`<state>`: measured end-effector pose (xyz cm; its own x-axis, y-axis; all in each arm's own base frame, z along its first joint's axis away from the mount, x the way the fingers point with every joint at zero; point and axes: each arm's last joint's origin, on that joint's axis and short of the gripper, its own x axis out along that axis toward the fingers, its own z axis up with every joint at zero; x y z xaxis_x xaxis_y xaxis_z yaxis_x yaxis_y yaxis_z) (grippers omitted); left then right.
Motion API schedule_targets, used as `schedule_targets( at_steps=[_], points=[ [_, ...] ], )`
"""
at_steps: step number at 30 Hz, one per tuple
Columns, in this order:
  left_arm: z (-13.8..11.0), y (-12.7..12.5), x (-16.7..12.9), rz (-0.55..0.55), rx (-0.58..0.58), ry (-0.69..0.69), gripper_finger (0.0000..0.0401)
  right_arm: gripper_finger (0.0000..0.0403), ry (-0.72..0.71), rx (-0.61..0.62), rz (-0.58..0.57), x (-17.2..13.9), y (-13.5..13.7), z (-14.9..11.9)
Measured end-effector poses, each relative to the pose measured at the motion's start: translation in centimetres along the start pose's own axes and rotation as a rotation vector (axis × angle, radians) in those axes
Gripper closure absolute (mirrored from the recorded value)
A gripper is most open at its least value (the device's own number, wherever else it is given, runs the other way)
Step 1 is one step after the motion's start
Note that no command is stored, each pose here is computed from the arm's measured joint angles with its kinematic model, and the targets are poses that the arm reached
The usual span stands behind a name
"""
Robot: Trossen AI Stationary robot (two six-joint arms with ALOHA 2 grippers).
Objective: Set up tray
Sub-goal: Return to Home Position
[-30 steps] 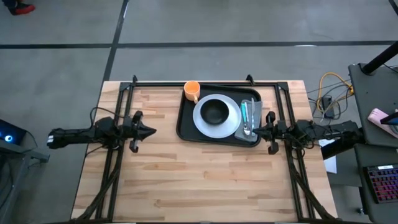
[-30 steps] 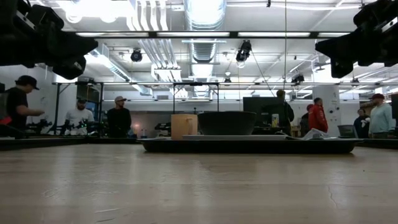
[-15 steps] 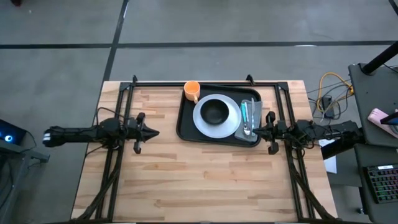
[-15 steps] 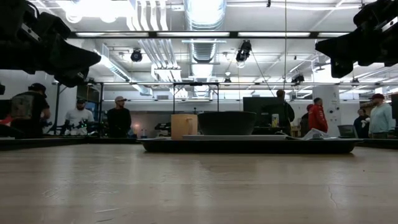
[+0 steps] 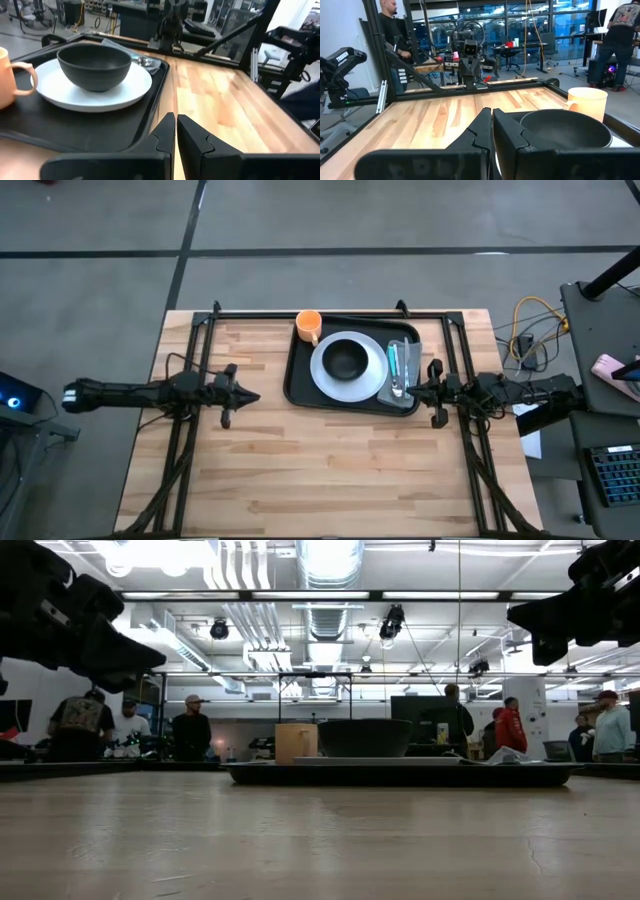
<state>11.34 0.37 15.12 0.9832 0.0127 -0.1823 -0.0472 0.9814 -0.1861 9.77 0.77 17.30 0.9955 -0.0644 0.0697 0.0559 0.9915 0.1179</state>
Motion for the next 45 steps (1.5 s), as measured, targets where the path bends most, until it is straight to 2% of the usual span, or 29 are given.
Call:
schedule_targets(
  at_steps=[19,45],
  points=[
    [-1.0,0.2,0.7,0.022,-0.003,0.120,0.0401,0.0394,-0.001,0.000,-0.001,0.0,0.0,0.0],
    [-1.3,0.3,0.9,0.028,-0.004,0.150,0.0401,0.0394,-0.001,0.000,-0.001,0.0,0.0,0.0]
  ],
)
